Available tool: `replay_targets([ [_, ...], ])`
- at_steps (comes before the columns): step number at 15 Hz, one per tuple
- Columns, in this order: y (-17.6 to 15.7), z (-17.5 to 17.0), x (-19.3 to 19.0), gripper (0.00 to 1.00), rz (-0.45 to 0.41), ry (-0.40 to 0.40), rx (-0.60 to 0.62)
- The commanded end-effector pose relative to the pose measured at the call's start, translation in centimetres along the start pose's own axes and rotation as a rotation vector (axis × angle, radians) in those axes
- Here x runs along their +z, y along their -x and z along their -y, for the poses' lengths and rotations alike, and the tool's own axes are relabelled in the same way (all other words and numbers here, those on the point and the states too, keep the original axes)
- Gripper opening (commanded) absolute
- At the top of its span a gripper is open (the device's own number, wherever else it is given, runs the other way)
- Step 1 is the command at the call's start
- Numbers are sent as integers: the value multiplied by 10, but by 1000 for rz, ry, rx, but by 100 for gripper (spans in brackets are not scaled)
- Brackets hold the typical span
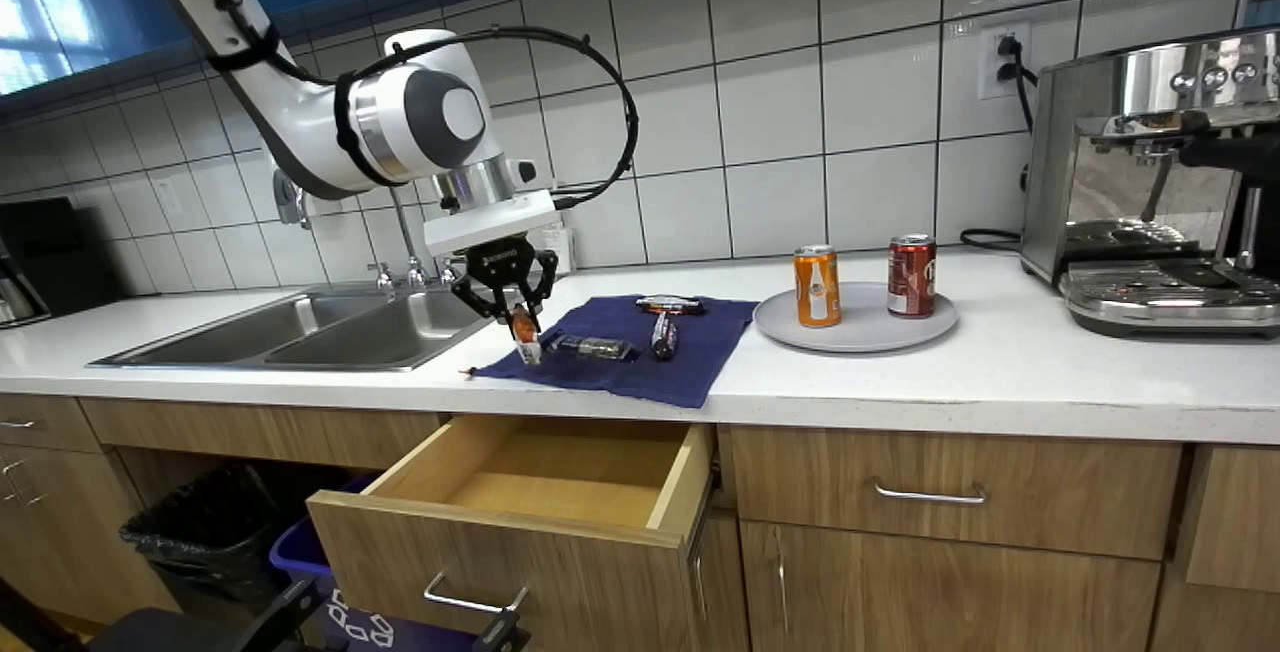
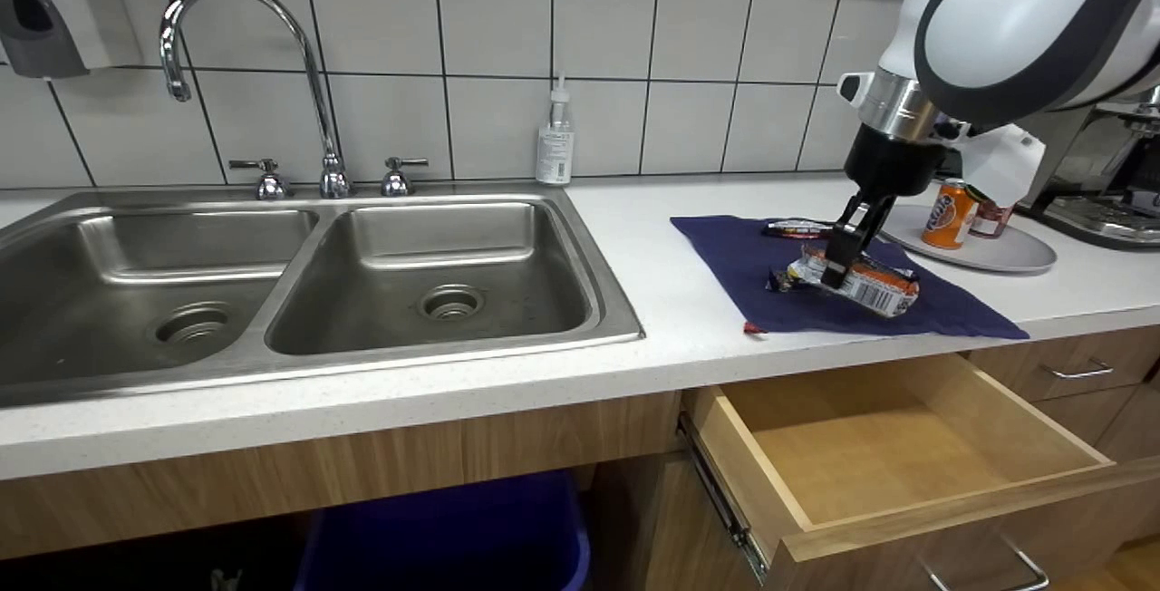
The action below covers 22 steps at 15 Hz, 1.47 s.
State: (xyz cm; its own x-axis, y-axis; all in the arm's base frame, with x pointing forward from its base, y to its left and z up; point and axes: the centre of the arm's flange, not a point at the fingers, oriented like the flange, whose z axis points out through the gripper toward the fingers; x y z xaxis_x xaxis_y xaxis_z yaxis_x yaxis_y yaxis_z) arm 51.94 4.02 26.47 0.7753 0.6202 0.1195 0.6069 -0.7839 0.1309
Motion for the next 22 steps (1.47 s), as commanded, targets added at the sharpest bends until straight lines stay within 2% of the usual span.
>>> replay_targets([
  [1, 29, 6, -20, 7, -7, 23, -57],
  [11, 83, 10, -12, 7, 52, -6, -152],
  [22, 112, -3, 20, 7, 127, 4, -216],
])
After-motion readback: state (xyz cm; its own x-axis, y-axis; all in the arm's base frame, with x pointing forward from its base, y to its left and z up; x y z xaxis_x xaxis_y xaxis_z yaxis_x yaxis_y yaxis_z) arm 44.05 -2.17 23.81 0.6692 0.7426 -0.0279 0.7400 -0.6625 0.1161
